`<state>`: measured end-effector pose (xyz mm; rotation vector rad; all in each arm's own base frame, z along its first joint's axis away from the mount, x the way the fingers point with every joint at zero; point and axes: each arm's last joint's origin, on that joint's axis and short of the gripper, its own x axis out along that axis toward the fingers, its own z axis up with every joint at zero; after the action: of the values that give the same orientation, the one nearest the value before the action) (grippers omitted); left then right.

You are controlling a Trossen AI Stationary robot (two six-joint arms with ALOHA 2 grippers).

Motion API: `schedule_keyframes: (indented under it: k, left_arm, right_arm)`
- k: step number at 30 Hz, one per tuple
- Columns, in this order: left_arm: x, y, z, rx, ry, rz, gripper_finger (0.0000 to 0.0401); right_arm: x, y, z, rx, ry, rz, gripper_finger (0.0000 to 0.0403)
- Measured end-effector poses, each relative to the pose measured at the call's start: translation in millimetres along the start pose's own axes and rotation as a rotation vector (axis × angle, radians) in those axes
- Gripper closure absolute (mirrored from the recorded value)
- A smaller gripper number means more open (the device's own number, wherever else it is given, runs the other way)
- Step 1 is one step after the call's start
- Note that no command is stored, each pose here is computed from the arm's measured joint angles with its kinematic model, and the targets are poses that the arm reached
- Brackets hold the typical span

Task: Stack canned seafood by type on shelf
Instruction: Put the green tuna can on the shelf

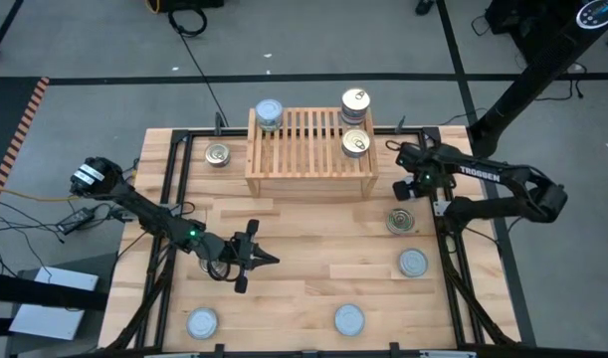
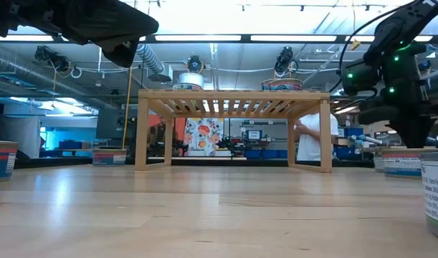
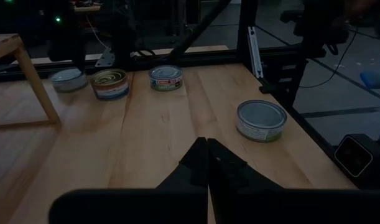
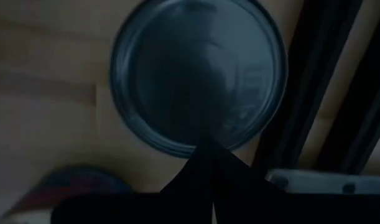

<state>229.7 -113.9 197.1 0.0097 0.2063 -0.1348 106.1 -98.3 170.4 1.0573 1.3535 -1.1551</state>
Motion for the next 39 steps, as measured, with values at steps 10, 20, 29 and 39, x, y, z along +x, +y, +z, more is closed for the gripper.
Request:
schedule_keyframes:
  k: [10, 20, 29, 39]
  left_arm:
    - [0, 0, 0, 0.0, 0.0, 0.0, 0.04]
    - [0, 0, 0, -0.001, -0.001, 0.0, 0.04]
    - [0, 0, 0, -0.001, -0.001, 0.0, 0.04]
    - [0, 0, 0, -0.001, 0.0, 0.0, 0.04]
  right_arm:
    - [-3, 19, -26, -0.116, 0.01, -0.032, 0.0402]
    - [-16, 29, -59, -0.201, -0.102, 0.003, 0.0402]
    - [-26, 54, -84, -0.322, -0.222, 0.207, 0.0401]
    - [-12, 72, -116, -0.527, -0.174, 0.192, 0.0401]
